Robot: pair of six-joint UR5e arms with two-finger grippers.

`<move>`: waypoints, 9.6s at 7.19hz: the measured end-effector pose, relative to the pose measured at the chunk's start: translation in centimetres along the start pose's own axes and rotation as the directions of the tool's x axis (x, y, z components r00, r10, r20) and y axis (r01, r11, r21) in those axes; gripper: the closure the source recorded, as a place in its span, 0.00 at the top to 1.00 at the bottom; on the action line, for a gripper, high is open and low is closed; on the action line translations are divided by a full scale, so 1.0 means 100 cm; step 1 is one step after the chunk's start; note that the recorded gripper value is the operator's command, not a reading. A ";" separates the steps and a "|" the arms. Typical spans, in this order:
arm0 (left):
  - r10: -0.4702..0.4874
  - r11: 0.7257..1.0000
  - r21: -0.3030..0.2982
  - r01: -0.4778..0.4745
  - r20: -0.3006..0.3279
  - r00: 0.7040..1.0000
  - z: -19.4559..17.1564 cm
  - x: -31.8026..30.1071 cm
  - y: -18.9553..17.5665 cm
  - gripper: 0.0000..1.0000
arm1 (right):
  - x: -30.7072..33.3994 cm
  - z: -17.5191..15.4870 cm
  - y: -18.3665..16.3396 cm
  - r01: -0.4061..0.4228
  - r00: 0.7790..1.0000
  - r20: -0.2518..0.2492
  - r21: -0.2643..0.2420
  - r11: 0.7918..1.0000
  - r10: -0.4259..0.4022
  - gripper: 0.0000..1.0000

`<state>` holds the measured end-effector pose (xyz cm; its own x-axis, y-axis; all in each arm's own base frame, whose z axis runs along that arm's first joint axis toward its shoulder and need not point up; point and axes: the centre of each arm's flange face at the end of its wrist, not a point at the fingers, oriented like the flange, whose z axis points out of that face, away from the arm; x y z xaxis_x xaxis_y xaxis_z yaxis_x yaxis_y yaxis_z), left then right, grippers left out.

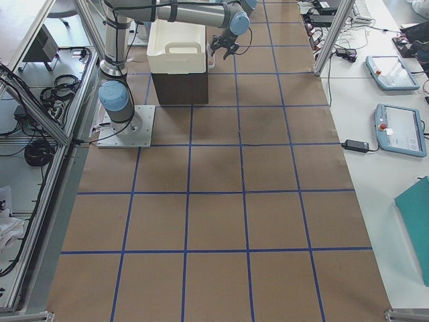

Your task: Place scissors in drawer with both arms

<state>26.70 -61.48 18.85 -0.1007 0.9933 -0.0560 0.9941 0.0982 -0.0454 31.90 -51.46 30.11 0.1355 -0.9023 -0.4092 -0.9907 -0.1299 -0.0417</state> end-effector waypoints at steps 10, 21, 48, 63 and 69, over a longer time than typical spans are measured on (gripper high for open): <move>-0.007 1.000 0.003 0.007 -0.025 1.000 0.019 -0.007 -0.013 0.16 | 0.021 0.015 -0.002 -0.020 1.000 -0.017 0.010 1.000 0.020 0.56; 0.036 0.999 -0.009 -0.036 -0.015 0.999 -0.036 -0.022 -0.039 0.00 | 0.098 -0.033 0.022 -0.047 0.988 -0.147 0.057 0.997 0.055 0.57; -0.111 0.993 0.013 0.113 -0.106 0.988 -0.210 0.093 -0.525 0.00 | -0.185 -0.221 0.134 -0.841 -0.114 -0.033 0.536 -0.079 0.993 1.00; -0.212 0.977 0.006 0.215 -0.158 0.964 -0.118 0.194 -0.654 0.70 | -0.202 -0.223 0.131 -0.835 -0.097 -0.034 0.546 -0.063 0.995 1.00; -0.371 0.917 0.126 0.378 -0.077 0.925 -0.175 0.138 -0.602 0.74 | -0.202 -0.223 0.131 -0.836 -0.095 -0.031 0.545 -0.062 0.995 1.00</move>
<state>-33.82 -52.62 38.28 -0.4592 0.8873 0.0421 0.8685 0.4584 -0.1887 16.56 -44.06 58.17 -0.9981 -0.0568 0.0257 -0.0601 0.9866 -0.1517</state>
